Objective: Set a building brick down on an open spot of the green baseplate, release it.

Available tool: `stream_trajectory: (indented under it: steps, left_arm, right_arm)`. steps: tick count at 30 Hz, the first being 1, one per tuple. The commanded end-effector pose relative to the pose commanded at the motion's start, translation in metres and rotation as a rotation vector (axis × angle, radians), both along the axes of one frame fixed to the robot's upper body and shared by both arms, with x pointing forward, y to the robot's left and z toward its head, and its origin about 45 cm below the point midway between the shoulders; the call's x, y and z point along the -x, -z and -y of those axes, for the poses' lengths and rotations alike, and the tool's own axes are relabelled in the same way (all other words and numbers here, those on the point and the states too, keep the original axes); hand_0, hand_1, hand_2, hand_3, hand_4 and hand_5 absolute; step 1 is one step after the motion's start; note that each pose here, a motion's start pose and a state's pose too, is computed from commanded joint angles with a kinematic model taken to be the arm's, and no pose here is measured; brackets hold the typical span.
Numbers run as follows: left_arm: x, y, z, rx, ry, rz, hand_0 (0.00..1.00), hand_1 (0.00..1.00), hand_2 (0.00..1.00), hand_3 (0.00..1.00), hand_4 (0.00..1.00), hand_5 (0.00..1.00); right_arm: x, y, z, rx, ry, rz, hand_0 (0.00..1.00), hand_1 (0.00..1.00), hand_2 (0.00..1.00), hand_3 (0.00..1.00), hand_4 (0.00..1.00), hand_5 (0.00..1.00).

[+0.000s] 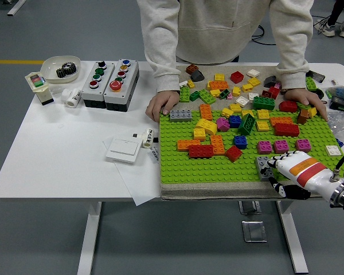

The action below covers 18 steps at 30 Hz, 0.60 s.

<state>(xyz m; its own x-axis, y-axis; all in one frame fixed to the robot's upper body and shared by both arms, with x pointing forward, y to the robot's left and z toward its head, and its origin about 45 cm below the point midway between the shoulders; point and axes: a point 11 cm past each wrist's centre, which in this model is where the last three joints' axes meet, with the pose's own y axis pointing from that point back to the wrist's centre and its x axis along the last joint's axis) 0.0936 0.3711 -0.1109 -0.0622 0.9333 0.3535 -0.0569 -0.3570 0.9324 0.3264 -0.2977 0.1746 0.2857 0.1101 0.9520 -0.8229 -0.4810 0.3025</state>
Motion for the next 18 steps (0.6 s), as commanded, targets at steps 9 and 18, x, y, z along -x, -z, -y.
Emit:
stream_trajectory:
  steps: [9, 18]
  left_arm:
    - [0.0023, 0.000, -0.001, -0.002, 0.002, -0.006, 0.605, 0.680, 0.644, 0.546, 0.558, 0.595]
    - [0.0028, 0.000, -0.002, -0.003, 0.004, -0.006, 0.606, 0.680, 0.644, 0.546, 0.558, 0.594]
  right_arm:
    - [-0.004, -0.024, -0.007, -0.062, -0.012, 0.069, 0.702, 0.639, 0.706, 0.642, 0.390, 0.291]
    - [-0.007, -0.032, -0.005, -0.103, 0.012, 0.084, 0.717, 0.666, 0.726, 0.654, 0.418, 0.283]
